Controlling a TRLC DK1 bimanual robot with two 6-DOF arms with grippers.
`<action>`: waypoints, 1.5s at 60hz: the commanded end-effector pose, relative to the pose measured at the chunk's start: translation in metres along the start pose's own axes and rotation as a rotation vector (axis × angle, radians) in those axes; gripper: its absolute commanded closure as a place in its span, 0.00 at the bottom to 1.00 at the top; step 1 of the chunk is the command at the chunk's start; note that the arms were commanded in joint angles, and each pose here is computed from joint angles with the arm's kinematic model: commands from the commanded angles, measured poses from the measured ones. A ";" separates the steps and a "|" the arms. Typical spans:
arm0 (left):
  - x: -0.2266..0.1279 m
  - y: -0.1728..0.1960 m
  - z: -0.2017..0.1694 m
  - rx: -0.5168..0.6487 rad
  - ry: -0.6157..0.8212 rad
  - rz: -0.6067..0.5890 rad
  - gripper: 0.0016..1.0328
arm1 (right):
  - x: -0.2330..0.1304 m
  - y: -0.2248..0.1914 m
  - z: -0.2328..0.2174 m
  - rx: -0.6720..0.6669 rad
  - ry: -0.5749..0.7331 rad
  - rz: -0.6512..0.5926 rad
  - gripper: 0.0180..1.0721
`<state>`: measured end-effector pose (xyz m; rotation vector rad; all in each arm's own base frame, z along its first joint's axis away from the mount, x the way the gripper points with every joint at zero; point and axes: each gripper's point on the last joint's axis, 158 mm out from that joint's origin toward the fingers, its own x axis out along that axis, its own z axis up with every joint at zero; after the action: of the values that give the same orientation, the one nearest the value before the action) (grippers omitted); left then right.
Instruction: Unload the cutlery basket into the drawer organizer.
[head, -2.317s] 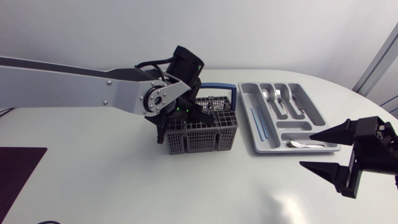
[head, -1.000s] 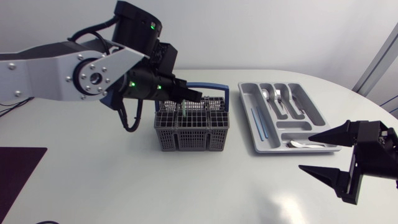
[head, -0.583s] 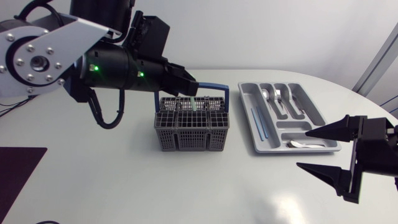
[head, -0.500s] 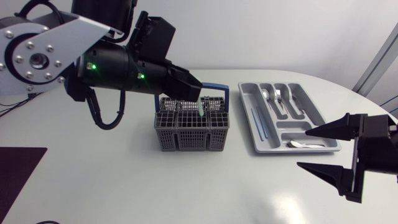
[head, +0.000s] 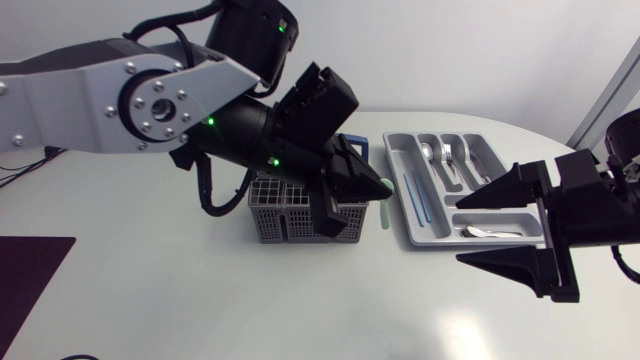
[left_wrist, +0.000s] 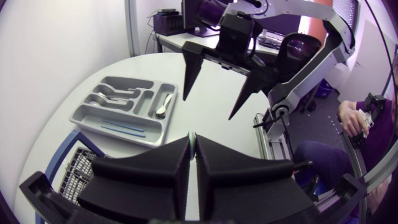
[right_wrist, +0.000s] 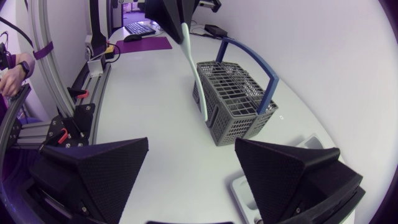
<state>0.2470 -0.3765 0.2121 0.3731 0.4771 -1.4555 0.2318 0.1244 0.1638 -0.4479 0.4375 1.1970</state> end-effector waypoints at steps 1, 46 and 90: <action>0.008 -0.005 0.003 0.048 -0.001 -0.059 0.97 | 0.006 -0.001 0.009 -0.001 -0.019 0.024 0.05; 0.027 -0.028 0.015 0.058 -0.007 -0.224 0.97 | 0.041 0.018 0.038 -0.043 -0.073 0.107 0.57; 0.022 -0.027 0.019 0.021 -0.019 -0.231 0.97 | 0.046 0.028 0.033 -0.048 -0.060 0.114 0.95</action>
<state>0.2207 -0.4035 0.2104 0.3520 0.5060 -1.6781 0.2300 0.1852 0.1721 -0.4619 0.3541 1.3180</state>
